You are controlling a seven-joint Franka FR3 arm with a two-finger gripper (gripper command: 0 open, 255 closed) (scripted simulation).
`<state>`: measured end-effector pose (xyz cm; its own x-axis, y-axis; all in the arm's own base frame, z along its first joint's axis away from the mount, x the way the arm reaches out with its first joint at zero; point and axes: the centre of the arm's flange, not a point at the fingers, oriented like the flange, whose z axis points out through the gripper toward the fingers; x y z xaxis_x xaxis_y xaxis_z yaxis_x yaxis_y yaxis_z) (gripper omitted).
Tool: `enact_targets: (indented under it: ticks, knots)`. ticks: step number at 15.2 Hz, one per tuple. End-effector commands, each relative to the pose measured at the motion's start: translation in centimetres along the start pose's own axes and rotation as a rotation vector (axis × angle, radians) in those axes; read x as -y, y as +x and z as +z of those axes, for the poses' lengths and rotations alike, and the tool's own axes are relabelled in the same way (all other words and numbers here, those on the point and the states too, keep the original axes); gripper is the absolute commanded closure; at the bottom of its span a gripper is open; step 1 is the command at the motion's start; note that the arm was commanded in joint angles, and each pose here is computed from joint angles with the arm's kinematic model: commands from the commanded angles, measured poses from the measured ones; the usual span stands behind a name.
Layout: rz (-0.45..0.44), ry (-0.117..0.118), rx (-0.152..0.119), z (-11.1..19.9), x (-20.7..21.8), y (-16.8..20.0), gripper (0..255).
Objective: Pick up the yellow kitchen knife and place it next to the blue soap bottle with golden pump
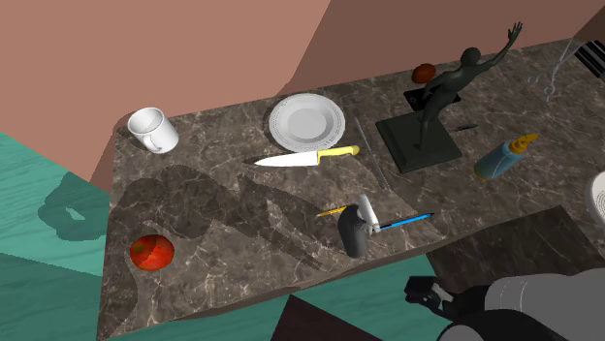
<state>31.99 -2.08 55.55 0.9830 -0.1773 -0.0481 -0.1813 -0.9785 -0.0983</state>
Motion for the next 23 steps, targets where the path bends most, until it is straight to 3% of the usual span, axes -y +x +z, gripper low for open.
enact_targets:
  ticks: [1, 23]
  knots:
    - [0.0, 0.0, 0.0, 0.0, 0.0, 0.0, 0]
    - [0.229, 0.082, -0.21, 11.0, 22.5, 10.0, 0]
